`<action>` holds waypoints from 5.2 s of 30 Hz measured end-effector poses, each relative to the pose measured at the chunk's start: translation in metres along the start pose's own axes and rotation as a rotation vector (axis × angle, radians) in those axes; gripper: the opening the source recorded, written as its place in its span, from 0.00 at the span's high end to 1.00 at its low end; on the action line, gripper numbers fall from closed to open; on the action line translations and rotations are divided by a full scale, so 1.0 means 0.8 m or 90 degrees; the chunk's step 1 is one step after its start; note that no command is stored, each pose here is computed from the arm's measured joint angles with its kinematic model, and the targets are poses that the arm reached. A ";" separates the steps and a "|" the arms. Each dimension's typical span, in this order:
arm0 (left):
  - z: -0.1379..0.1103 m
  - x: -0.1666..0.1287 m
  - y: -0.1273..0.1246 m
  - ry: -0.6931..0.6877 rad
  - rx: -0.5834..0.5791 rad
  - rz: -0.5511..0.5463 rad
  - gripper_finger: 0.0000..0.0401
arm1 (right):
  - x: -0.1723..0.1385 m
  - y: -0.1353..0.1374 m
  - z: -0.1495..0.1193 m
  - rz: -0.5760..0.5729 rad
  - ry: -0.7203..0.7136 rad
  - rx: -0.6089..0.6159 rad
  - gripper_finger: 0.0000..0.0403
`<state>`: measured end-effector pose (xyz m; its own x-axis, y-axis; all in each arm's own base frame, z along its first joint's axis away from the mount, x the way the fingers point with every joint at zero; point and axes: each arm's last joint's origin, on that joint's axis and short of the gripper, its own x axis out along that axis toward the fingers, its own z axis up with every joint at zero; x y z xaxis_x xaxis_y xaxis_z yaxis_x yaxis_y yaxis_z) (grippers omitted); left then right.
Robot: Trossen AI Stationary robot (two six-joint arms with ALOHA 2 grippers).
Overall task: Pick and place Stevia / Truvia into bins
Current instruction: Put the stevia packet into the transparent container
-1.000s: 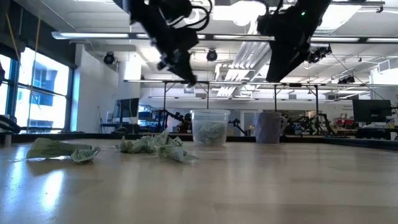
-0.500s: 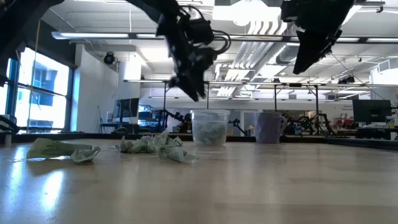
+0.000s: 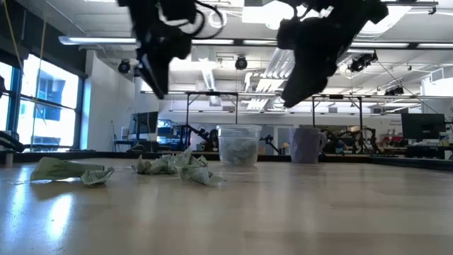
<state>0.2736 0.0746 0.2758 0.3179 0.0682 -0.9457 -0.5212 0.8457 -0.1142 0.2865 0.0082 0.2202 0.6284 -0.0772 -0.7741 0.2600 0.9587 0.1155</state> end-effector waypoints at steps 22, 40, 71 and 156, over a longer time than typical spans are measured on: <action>-0.144 0.023 -0.029 -0.024 -0.054 -0.089 0.65 | 0.182 0.091 0.075 0.139 0.085 -0.288 0.40; -0.180 -0.003 -0.027 -0.027 -0.003 -0.013 0.65 | 0.203 0.071 0.075 0.080 0.242 -0.164 0.96; -0.164 -0.007 -0.034 -0.146 -0.055 -0.027 0.65 | 0.076 -0.131 0.138 -0.173 0.103 -0.013 0.97; -0.237 0.122 -0.178 -0.012 0.133 -0.053 0.39 | -0.062 0.252 -0.152 -0.406 0.224 -0.075 0.51</action>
<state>0.2287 -0.1395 0.1416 0.3691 0.0018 -0.9294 -0.3177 0.9400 -0.1244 0.2187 0.2383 0.2059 0.1033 -0.5558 -0.8249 0.4037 0.7814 -0.4759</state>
